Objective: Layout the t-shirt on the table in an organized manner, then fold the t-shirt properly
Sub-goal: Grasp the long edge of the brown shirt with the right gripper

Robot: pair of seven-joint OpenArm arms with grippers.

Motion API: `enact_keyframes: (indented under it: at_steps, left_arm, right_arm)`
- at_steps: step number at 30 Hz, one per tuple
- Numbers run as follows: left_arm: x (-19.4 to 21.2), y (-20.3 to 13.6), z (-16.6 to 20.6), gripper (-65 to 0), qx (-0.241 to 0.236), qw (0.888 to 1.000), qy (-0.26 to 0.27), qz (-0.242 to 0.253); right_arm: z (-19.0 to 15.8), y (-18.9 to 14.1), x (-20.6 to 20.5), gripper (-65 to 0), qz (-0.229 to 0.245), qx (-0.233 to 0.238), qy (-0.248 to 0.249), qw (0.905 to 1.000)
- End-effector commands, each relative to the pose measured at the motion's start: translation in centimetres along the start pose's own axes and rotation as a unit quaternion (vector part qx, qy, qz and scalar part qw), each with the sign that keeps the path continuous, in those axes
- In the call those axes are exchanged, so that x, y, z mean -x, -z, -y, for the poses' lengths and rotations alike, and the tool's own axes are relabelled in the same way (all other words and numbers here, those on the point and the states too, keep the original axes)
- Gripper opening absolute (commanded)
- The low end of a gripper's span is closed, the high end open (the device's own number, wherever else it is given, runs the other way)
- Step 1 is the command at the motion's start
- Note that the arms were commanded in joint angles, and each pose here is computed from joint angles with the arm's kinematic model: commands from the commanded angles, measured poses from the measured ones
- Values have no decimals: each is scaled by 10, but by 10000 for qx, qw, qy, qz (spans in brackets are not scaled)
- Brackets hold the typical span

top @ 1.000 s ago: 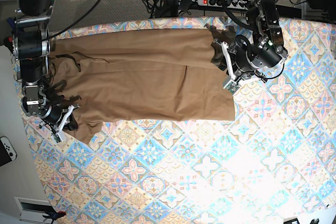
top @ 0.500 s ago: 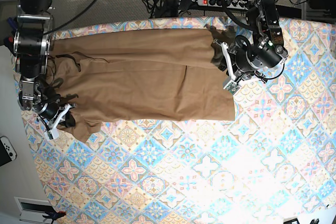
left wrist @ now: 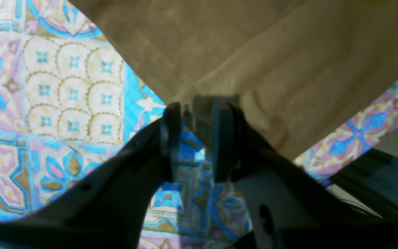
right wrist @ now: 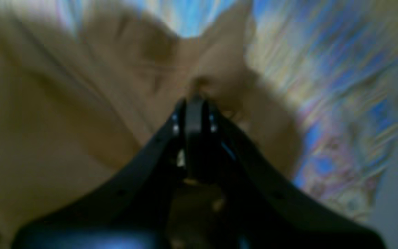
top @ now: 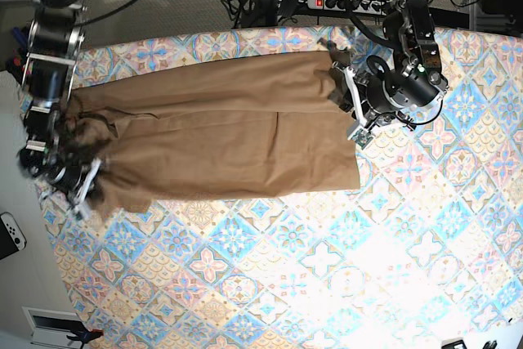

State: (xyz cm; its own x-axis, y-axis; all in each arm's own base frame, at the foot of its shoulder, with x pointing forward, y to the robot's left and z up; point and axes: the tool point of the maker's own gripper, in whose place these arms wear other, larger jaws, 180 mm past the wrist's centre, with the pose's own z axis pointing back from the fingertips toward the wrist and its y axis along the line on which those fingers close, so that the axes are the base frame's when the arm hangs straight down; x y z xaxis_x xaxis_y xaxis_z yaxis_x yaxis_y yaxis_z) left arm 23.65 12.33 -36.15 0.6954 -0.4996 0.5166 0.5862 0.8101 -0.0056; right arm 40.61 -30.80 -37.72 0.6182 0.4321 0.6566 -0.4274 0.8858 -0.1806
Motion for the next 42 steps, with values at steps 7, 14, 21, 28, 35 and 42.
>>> enact_keyframes:
  at_steps: [7, 14, 21, 28, 35, 42]
  left_arm:
    - [-10, -4, -2, -494, -48, 9998, 52, 194]
    - [-10, -4, -2, -494, -53, 9998, 53, 189]
    - [-10, -4, -2, -494, -48, 9998, 58, 189]
    - [-10, -4, -2, -494, -48, 9998, 58, 189]
    - [-11, -4, -1, -494, -37, 9998, 63, 194]
    - [-11, -4, -1, -494, -31, 9998, 62, 199]
  right_arm:
    - [22, -32, -26, -650, 680, 418, -29, 9968]
    - [26, -52, -4, -650, 684, 667, 44, 9954]
    - [-6, -40, 14, -650, 603, 403, 196, 9972]
    - [-7, -40, 19, -400, 561, 402, 215, 9974]
    - [19, -70, -13, -321, 1059, 892, 83, 9903]
    - [29, -71, -1, -286, 998, 968, 325, 9897]
